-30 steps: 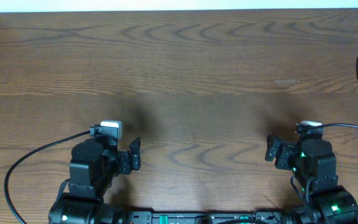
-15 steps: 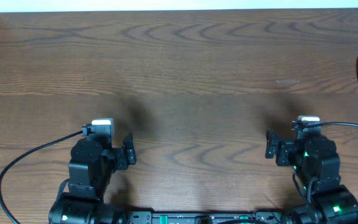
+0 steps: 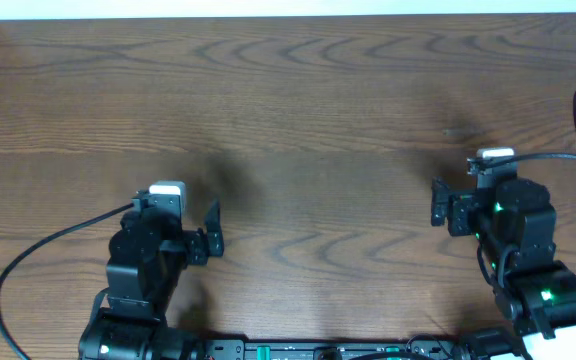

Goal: Untangle cables

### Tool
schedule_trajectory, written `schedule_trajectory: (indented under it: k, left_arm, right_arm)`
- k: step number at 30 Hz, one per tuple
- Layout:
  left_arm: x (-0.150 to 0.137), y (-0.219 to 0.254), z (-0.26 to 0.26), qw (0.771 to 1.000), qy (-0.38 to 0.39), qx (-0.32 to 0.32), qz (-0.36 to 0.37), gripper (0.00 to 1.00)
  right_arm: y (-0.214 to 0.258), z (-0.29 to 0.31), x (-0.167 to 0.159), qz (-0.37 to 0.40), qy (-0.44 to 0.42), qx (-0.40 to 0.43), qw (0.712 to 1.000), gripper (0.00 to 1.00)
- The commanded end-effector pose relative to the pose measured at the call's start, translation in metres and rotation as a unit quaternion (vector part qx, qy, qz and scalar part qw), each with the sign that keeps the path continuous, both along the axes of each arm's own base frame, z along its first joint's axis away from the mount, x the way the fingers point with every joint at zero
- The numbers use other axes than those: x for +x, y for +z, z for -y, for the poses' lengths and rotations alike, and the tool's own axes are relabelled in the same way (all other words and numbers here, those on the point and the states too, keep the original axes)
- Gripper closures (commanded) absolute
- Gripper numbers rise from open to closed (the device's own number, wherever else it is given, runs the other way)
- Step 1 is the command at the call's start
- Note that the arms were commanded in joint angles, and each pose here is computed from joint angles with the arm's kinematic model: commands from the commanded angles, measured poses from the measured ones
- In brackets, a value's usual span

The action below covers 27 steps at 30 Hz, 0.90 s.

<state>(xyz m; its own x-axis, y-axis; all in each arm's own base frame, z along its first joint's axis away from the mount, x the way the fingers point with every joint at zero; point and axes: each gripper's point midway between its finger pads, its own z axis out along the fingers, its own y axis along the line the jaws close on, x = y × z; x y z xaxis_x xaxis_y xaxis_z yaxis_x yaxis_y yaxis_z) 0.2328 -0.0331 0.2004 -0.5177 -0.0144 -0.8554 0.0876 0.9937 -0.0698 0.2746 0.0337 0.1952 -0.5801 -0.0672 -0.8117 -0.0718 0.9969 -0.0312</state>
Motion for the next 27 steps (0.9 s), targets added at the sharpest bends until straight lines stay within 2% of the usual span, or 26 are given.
schedule_trajectory:
  k: [1, 3, 10, 19, 27]
  left_arm:
    - [-0.013, -0.023, -0.001, 0.998, -0.016, 0.024, -0.048, 0.02]
    - [-0.014, -0.024, -0.003, 0.998, -0.012, 0.027, -0.051, 0.02]
    - [0.003, 0.001, 0.001, 1.000, -0.013, 0.016, 0.010, 0.02]
    - [-0.004, -0.010, 0.002, 1.000, -0.017, 0.017, -0.017, 0.02]
    - [-0.006, -0.012, 0.001, 0.999, -0.018, 0.018, -0.022, 0.02]
  right_arm:
    - [0.009, -0.003, 0.002, 0.007, 0.011, 0.002, 1.000, 0.01]
    - [0.010, -0.003, 0.001, 0.008, 0.008, 0.007, 1.000, 0.01]
    - [0.000, 0.010, -0.015, -0.021, -0.038, 0.013, 0.999, 0.01]
    - [0.007, 0.012, -0.020, 0.002, -0.039, 0.016, 0.999, 0.01]
    - [0.003, 0.015, -0.023, -0.008, -0.043, 0.011, 0.999, 0.01]
